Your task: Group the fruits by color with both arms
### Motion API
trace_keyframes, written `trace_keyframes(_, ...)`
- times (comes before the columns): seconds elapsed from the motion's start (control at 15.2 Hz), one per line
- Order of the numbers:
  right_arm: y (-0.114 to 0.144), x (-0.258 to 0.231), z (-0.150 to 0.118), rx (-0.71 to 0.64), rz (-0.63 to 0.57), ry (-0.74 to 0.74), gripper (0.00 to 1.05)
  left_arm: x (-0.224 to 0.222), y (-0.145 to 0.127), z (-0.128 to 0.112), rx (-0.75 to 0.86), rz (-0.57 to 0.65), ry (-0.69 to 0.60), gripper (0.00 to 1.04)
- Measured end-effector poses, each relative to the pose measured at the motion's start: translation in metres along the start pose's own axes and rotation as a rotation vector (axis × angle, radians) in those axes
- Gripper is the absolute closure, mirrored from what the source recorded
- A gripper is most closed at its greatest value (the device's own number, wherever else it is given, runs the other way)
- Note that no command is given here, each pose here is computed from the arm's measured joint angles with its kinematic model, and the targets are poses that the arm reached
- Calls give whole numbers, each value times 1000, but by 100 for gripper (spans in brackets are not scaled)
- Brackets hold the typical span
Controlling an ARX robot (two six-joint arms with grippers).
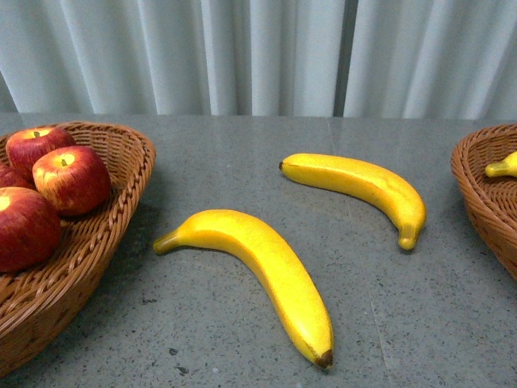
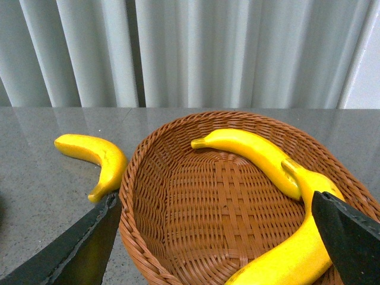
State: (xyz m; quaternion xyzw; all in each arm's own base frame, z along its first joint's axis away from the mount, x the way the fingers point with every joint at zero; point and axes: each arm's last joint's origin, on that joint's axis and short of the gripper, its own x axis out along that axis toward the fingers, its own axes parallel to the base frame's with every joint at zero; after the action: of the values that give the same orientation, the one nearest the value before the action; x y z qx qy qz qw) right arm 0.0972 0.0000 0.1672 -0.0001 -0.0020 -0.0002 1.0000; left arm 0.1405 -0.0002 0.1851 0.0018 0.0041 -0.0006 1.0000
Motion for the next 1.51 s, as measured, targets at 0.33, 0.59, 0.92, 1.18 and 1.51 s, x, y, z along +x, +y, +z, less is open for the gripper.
trace_keyframes(0.33,0,0,0,0,0,0,6,-16,0,-9,0,0,-5,103)
trace_keyframes(0.59,0,0,0,0,0,0,6,-24,0,-13,0,0,-27,103)
trace_keyframes(0.92,0,0,0,0,0,0,6,-40,0,-21,0,-2,35,103)
trace_keyframes(1.18,0,0,0,0,0,0,6,-43,0,-18,-1,0,-12,103)
trace_keyframes(1.51,0,0,0,0,0,-1,6,-43,0,-18,-3,0,-8,83)
